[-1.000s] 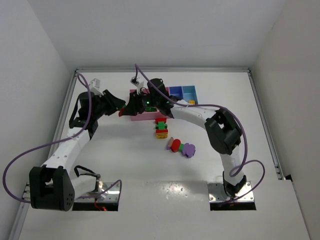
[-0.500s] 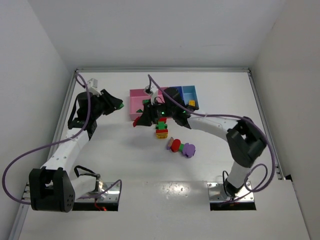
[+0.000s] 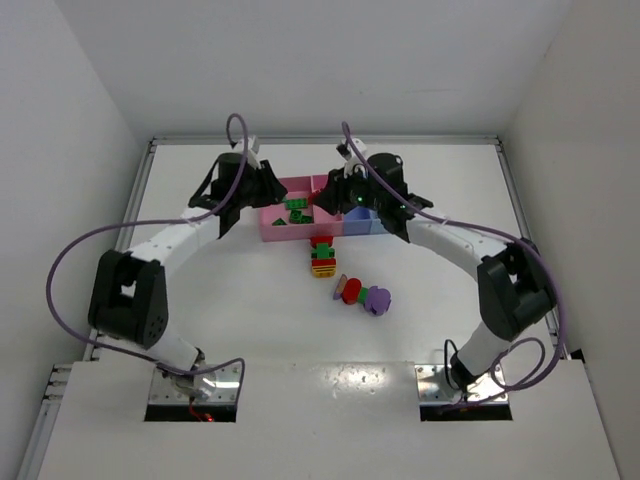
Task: Sort the legos into containers by color
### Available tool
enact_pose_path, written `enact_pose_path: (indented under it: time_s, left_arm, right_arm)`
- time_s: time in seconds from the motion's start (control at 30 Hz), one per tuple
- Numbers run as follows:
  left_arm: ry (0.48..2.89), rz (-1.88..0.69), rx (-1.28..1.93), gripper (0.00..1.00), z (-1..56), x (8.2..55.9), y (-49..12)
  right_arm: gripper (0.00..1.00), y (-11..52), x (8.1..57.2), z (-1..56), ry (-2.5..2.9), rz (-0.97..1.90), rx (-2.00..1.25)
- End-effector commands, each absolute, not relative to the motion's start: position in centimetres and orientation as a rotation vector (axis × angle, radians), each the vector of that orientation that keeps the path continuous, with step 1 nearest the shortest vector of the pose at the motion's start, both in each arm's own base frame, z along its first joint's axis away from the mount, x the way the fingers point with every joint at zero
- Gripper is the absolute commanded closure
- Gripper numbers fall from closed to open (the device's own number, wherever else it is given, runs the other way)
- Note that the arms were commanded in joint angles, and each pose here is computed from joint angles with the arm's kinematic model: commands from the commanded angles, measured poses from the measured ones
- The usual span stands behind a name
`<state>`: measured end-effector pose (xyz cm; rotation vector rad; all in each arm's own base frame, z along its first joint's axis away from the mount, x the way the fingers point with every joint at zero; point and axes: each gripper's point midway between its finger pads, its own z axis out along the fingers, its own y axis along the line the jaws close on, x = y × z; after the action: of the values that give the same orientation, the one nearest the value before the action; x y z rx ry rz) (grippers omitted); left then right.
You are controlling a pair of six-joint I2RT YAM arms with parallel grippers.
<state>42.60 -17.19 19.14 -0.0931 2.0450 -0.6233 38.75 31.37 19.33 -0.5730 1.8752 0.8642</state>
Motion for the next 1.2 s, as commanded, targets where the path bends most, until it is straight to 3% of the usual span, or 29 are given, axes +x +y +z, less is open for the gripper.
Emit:
enact_pose_path:
  time_s: [0.0, 0.07, 0.23, 0.3, 0.5, 0.6, 0.7, 0.87, 1.03, 1.17]
  left_arm:
    - [2.058, -0.559, -0.082, 0.76, 18.1, 45.0, -17.8]
    - [2.076, -0.554, -0.062, 0.69, 17.5, 45.6, -18.5]
    - [2.147, -0.511, -0.042, 0.13, 14.6, 46.6, -19.3]
    - [2.143, -0.506, -0.032, 0.07, 14.9, 46.8, -19.3]
    - [2.054, -0.495, -0.013, 0.04, 18.2, 45.9, -18.6]
    - [1.989, -0.499, 0.008, 0.02, 20.9, 45.0, -18.2]
    - [1.964, -0.481, 0.082, 0.01, 21.7, 43.7, -17.8]
    - [1.941, -0.468, 0.148, 0.01, 22.7, 41.1, -17.7]
    - [1.893, -0.471, 0.259, 0.01, 24.6, 38.8, -17.5]
    - [1.844, -0.479, 0.489, 0.01, 25.0, 35.5, -17.8]
  right_arm:
    - [1.0, 29.6, 42.4, 19.7, 1.836, 0.764, -0.525]
    - [1.0, 29.4, 43.8, 18.4, 1.875, 0.76, -0.515]
    - [1.0, 28.5, 46.7, 14.7, 1.961, 0.746, -0.473]
    - [1.0, 28.3, 47.3, 13.7, 1.984, 0.746, -0.453]
    - [0.98, 29.0, 48.7, 12.0, 1.999, 0.754, -0.458]
    - [0.81, 29.2, 49.1, 11.4, 2.012, 0.753, -0.458]
    - [0.51, 29.7, 49.0, 11.7, 1.998, 0.754, -0.477]
    - [0.27, 29.5, 47.9, 13.8, 1.969, 0.743, -0.474]
    - [0.25, 28.2, 44.2, 15.9, 1.939, 0.761, -0.592]
    - [0.25, 25.5, 37.6, 19.1, 1.822, 0.706, -0.848]
